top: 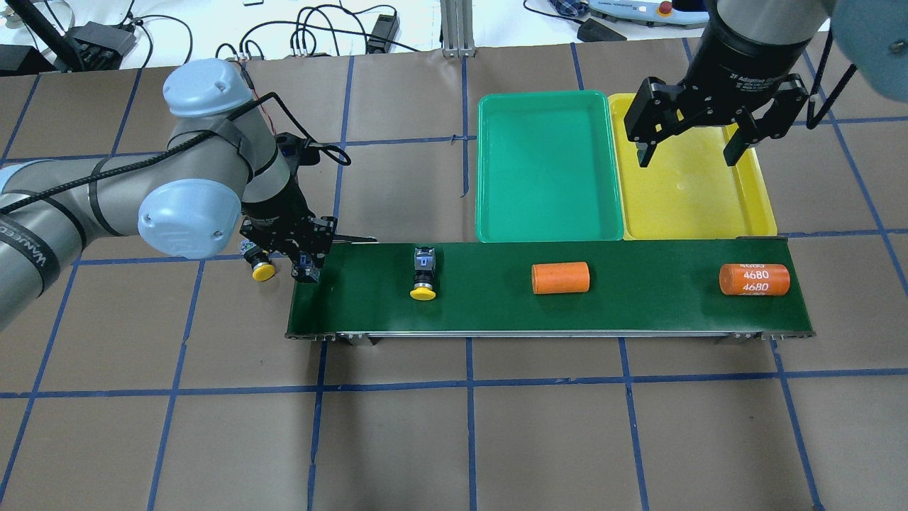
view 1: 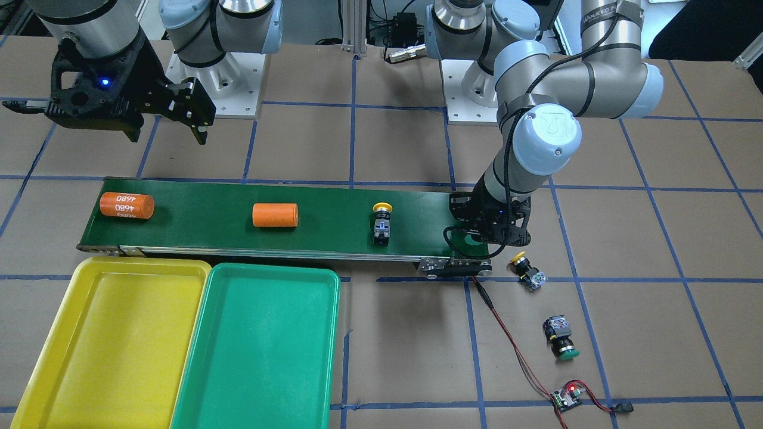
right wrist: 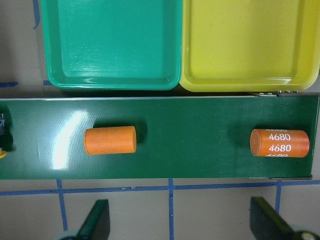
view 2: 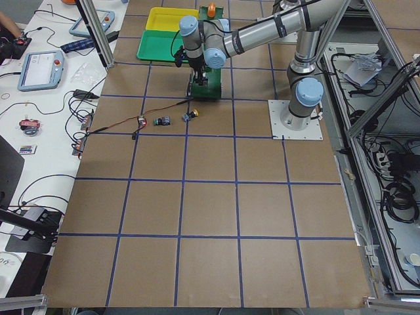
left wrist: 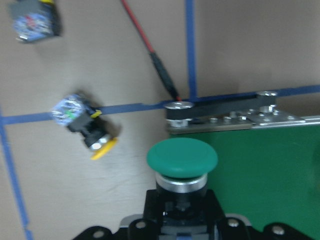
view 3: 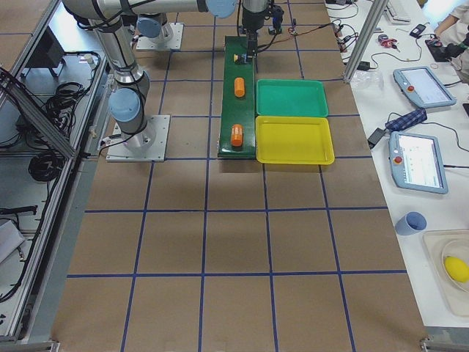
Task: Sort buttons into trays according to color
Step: 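Carry the green-capped button with the left gripper onto the conveyor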
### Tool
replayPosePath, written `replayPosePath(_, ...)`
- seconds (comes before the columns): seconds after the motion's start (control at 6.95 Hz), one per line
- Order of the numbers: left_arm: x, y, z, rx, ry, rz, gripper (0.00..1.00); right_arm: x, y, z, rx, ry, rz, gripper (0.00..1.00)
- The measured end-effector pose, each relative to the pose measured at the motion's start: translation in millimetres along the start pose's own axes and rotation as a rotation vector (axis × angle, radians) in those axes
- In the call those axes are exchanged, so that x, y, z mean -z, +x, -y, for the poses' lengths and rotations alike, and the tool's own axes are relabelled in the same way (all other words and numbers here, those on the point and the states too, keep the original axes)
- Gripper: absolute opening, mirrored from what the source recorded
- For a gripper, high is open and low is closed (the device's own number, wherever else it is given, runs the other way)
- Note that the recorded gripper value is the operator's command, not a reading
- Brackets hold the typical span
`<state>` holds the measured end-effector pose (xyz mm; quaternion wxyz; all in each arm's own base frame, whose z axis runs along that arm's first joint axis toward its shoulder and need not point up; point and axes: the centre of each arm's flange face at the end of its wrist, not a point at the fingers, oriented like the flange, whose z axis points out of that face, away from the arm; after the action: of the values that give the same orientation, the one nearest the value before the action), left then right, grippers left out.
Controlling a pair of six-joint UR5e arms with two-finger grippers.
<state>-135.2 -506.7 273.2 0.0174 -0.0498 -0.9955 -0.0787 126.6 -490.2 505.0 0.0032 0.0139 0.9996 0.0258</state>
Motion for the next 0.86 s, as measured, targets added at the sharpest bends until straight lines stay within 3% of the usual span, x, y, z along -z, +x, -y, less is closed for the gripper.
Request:
replayPosePath(0.14,-8.1,0.4,-2.4,-0.023,-0.003,0.003,0.01,0.0,0.0,0.0,0.000,0.000,0.000,1.00)
replayPosePath(0.29,-13.5,-0.1,-1.7,-0.037,-0.006,0.003,0.13,0.0,0.1,0.0,0.000,0.000,-0.001,1.00)
replayPosePath(0.43,-18.0,-0.3,-0.3,-0.041,-0.011,0.000,0.84,0.0,0.1,0.0,0.000,0.000,-0.001,1.00)
replayPosePath(0.58,-21.1,-0.4,0.7,-0.040,-0.016,-0.002,1.00,0.0,0.1,0.0,0.000,0.000,-0.001,1.00)
replayPosePath(0.86,-22.0,3.0,-0.4,-0.034,-0.019,-0.003,1.00,0.0,0.1,0.0,0.000,0.000,-0.001,1.00)
